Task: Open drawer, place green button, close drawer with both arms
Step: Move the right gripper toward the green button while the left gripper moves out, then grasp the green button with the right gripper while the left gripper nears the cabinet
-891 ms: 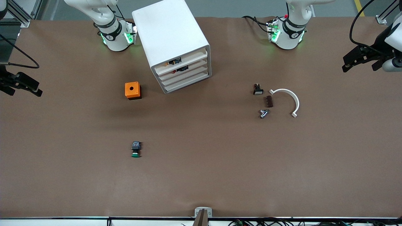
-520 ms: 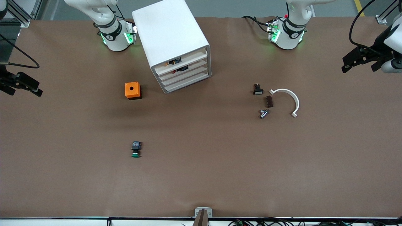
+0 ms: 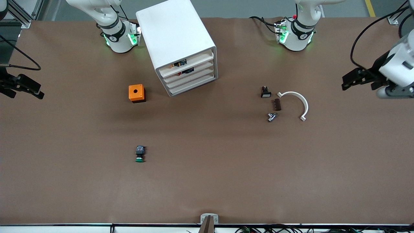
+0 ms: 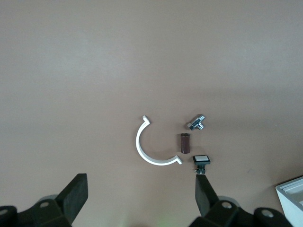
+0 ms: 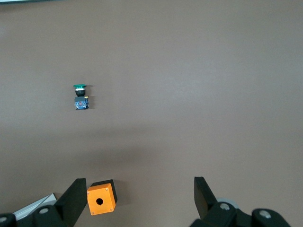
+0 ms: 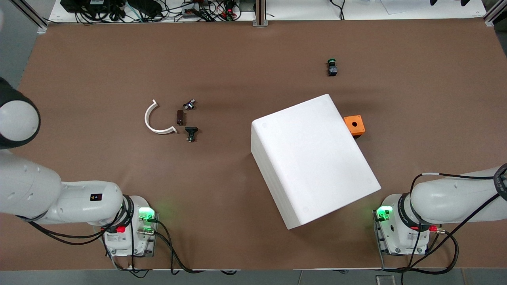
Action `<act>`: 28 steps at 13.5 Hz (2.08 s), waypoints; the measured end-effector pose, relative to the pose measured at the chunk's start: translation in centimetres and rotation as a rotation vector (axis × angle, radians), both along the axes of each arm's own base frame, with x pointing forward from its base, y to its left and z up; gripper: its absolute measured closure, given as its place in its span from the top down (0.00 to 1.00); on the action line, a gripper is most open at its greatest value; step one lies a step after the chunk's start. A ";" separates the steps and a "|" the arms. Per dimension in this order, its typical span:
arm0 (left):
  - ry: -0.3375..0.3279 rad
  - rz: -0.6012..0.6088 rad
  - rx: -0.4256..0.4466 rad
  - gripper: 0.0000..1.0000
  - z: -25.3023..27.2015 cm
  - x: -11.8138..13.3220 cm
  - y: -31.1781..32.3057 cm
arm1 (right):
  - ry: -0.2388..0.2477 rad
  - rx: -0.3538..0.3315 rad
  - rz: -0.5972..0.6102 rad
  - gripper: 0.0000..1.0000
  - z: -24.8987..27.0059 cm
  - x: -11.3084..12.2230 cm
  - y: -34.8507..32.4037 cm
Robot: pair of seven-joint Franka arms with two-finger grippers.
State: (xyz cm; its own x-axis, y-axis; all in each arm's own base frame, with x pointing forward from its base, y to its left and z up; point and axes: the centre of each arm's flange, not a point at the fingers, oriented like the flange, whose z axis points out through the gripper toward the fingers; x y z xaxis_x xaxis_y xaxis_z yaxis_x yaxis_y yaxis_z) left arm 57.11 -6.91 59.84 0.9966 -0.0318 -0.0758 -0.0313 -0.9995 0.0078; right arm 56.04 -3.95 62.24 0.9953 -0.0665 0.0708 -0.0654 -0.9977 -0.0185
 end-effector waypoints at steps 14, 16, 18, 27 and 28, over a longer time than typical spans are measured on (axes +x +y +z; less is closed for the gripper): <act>0.265 0.541 -0.036 1.00 -22.0 5.0 -17.8 | 0.069 0.083 -0.037 1.00 -14.3 6.9 15.3; 0.313 0.688 -0.048 1.00 -25.0 4.4 -21.6 | 0.066 0.110 -0.098 1.00 -18.6 8.3 18.1; 0.374 0.842 -0.045 1.00 -28.4 3.8 -24.6 | 0.071 0.131 -0.127 1.00 -23.7 9.5 19.7; 0.679 1.433 0.237 0.97 -39.3 -2.9 -34.4 | 0.077 0.083 -0.060 1.00 -40.8 10.4 22.4; 0.750 1.499 0.254 0.97 -40.1 -3.1 -34.7 | 0.077 0.072 -0.052 1.00 -41.0 10.4 22.3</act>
